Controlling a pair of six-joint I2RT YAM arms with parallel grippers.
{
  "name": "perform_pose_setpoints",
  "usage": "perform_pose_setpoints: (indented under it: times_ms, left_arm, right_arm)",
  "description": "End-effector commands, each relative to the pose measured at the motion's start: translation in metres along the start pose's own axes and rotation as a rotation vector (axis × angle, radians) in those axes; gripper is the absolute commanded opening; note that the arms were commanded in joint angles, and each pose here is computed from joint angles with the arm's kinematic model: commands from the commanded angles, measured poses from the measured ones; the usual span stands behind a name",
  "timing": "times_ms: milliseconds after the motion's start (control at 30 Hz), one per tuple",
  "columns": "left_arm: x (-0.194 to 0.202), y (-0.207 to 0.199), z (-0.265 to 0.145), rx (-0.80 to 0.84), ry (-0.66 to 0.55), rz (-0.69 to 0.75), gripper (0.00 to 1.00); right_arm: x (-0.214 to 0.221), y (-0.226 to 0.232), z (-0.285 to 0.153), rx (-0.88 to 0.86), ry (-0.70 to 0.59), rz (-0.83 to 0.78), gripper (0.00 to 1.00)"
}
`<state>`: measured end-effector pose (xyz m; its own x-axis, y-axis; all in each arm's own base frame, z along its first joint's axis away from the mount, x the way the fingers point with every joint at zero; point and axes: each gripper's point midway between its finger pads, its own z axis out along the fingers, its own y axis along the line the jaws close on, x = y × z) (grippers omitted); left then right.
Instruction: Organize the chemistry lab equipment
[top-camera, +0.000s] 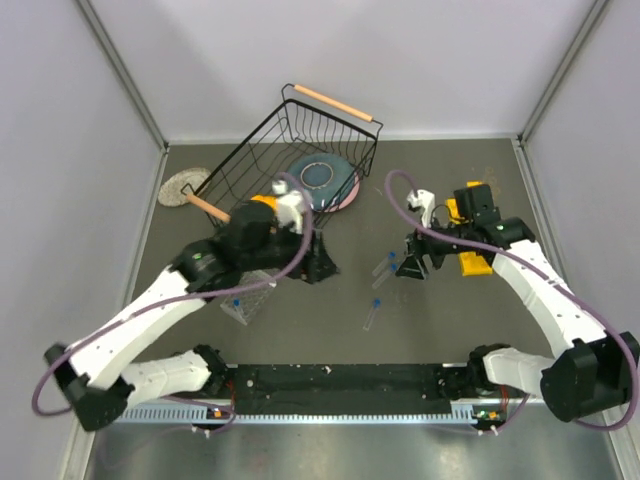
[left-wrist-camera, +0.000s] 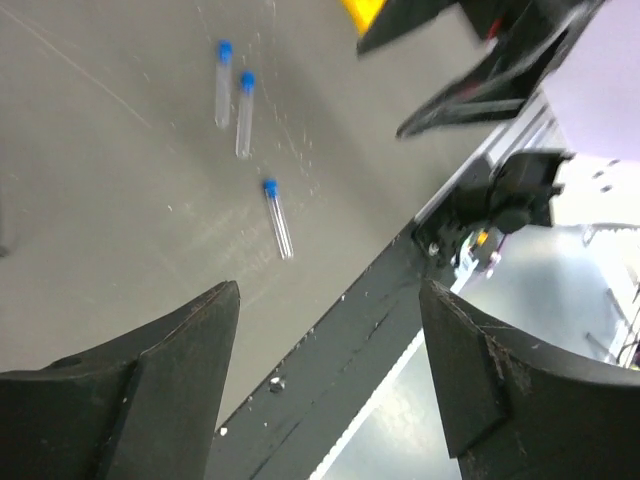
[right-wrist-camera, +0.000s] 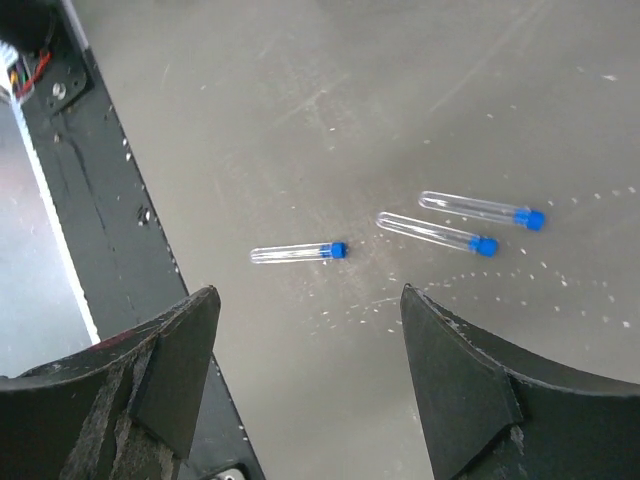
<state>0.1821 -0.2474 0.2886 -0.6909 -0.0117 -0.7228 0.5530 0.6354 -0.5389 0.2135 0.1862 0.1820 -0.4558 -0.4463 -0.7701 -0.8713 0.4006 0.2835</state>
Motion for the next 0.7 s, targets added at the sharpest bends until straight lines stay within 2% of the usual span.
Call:
perform_pose_setpoints:
  times_ms: [0, 167, 233, 400, 667]
  left_arm:
    - [0.023, -0.013, 0.057, -0.034, 0.095, 0.011, 0.77]
    - [0.070, -0.012, 0.110, -0.097, 0.238, 0.046, 0.69]
    - [0.094, -0.004, 0.135, -0.124, 0.315, 0.040, 0.64]
    - [0.150, 0.006, 0.182, -0.168, 0.441, 0.080, 0.60]
    - [0.186, 0.016, 0.204, -0.265, 0.532, 0.124, 0.50]
  right_arm:
    - [-0.012, -0.012, -0.021, 0.035, -0.092, 0.148, 0.73]
    - [-0.020, -0.028, -0.036, 0.042, -0.165, 0.281, 0.73]
    - [-0.021, -0.034, -0.040, 0.055, -0.179, 0.301, 0.73]
    - [-0.015, -0.036, -0.037, 0.047, -0.180, 0.338, 0.72]
    - [-0.009, -0.036, -0.035, 0.058, -0.187, 0.353, 0.72]
